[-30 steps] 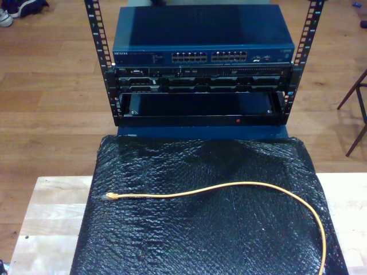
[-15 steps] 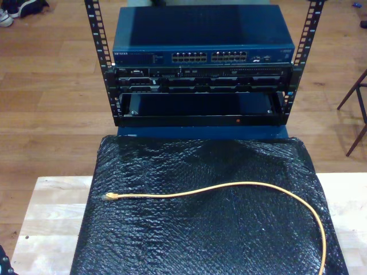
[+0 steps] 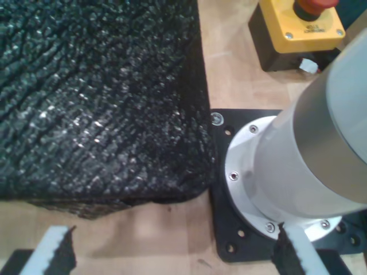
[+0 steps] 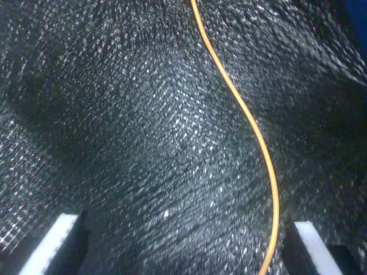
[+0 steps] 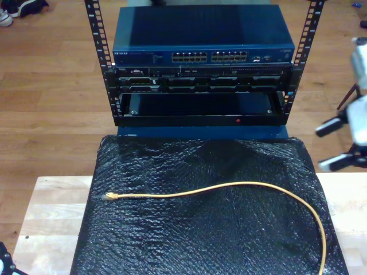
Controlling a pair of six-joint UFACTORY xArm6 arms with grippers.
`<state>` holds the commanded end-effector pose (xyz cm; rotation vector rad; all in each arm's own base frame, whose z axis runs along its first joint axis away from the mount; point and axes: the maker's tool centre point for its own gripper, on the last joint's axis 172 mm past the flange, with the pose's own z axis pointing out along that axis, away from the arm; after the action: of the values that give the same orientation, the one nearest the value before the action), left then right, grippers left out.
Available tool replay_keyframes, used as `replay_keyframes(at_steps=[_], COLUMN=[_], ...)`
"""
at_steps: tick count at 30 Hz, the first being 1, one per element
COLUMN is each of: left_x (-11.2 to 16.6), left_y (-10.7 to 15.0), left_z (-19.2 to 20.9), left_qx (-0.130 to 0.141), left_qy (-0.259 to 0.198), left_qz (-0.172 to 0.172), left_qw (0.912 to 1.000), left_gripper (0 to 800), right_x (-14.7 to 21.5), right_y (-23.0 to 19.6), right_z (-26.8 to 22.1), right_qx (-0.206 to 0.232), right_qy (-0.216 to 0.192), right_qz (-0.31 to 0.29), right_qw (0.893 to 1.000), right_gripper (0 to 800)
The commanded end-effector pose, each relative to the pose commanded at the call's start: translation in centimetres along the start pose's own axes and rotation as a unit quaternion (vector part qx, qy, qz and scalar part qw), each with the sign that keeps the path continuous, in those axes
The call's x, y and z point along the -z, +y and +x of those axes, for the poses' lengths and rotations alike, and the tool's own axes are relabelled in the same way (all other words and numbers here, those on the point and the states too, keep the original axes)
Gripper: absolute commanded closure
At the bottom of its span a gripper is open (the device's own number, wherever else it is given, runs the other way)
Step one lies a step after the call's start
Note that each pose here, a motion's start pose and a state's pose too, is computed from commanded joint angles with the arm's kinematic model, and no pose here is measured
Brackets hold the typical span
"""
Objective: Grab the cable and plug it in
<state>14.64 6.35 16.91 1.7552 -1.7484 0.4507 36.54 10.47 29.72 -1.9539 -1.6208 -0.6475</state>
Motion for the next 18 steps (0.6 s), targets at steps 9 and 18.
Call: replay_keyframes(at_steps=[9,18], left_x=[-0.2,-0.2], left_y=[-0.1,-1.0], left_z=[-0.1,0.6], left_qx=[0.03,0.027], left_qy=[0.003,0.013], left_qz=[-0.003,0.008], left_qw=[0.9996,0.9995], left_gripper=[0,0], right_x=[-6.1,-11.8], right_y=[-1.4,-0.6], right_z=[2.9,3.9], right_qx=[0.026,0.058], right_qy=[-0.052,-0.097], right_qz=[0.041,0.048], right_qw=[0.997,0.992], right_gripper=[7,8])
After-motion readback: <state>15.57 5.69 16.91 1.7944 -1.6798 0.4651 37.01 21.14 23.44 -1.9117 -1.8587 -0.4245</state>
